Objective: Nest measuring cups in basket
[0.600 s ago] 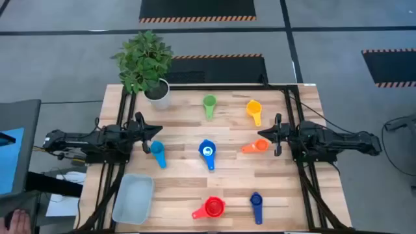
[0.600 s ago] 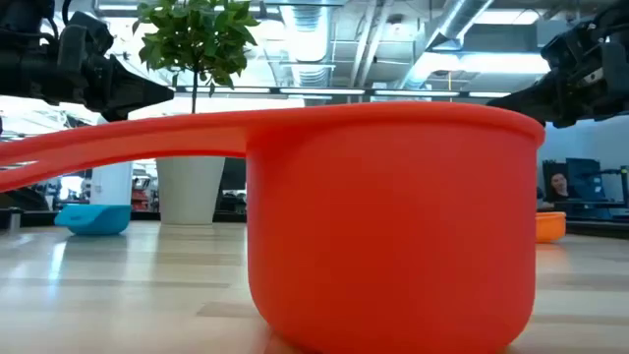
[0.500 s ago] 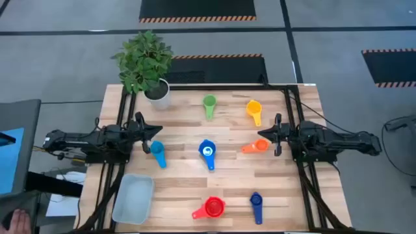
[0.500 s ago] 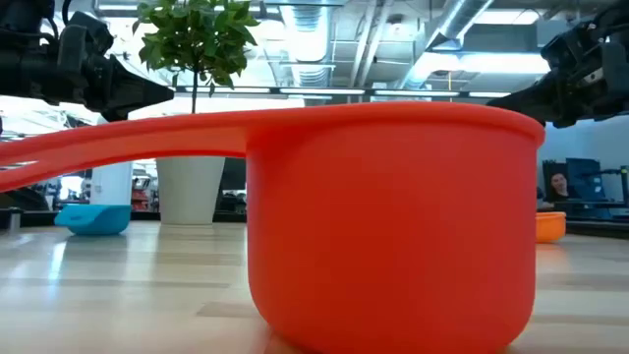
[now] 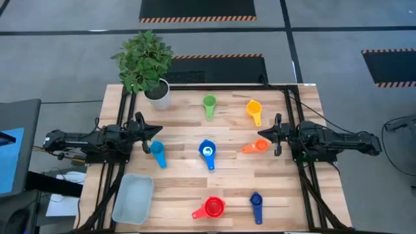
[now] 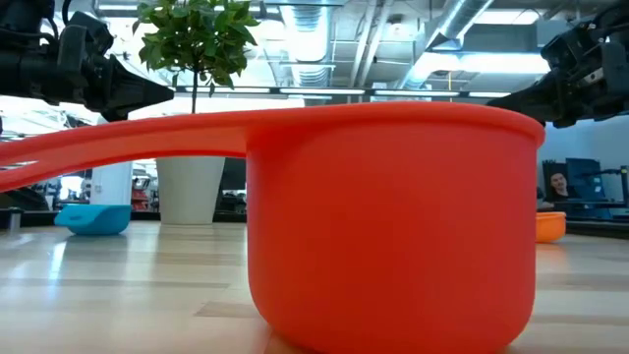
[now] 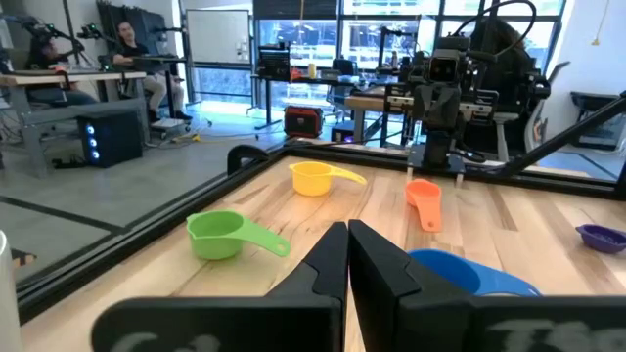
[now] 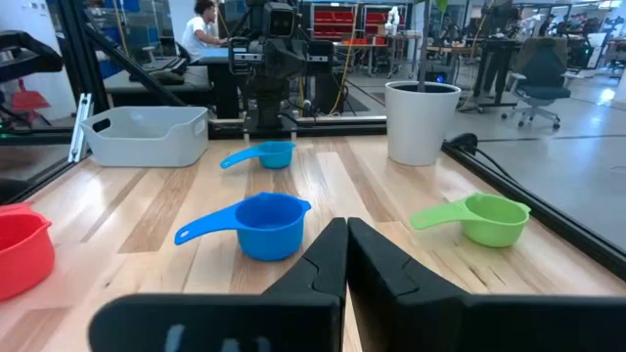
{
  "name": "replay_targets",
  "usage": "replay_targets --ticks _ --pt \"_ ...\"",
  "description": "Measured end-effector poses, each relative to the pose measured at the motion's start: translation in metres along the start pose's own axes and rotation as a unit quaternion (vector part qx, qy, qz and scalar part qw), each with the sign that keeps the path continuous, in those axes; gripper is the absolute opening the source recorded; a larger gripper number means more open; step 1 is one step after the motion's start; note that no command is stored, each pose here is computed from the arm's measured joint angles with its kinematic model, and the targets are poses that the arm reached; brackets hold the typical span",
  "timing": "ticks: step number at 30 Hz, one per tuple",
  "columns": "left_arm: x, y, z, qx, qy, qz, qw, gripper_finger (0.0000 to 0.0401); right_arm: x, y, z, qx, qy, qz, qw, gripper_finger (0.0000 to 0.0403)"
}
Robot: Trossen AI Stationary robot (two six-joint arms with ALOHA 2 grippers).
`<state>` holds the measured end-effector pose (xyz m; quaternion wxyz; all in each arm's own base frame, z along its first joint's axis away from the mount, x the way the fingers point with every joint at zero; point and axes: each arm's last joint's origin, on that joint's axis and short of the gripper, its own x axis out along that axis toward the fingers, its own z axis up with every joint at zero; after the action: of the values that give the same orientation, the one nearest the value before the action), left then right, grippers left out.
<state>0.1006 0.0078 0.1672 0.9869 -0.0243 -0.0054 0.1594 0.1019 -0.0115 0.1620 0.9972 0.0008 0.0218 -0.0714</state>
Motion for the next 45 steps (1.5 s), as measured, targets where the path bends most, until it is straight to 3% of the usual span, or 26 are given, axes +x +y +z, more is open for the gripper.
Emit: replay_targets --ticks 23,28,34,45 --pt "0.0000 0.0002 0.0000 0.021 0.000 0.003 1.000 0.0002 0.0000 0.0000 -0.0001 0.000 0.000 0.000 1.000 0.0037" --pt "0.0000 0.0002 0.0000 -0.010 0.000 0.003 1.000 0.0002 0.0000 0.0000 0.0000 0.000 0.000 0.000 1.000 0.0037" --pt "0.0000 0.0012 0.0030 0.003 -0.015 0.022 1.000 0.0002 0.0000 0.0000 0.0000 0.000 0.000 0.000 1.000 0.0037" --pt "-0.0002 0.0027 0.0043 -0.025 -0.024 0.046 0.998 0.0003 -0.0001 -0.0010 0.0049 0.021 -0.026 -0.015 0.999 0.0037"
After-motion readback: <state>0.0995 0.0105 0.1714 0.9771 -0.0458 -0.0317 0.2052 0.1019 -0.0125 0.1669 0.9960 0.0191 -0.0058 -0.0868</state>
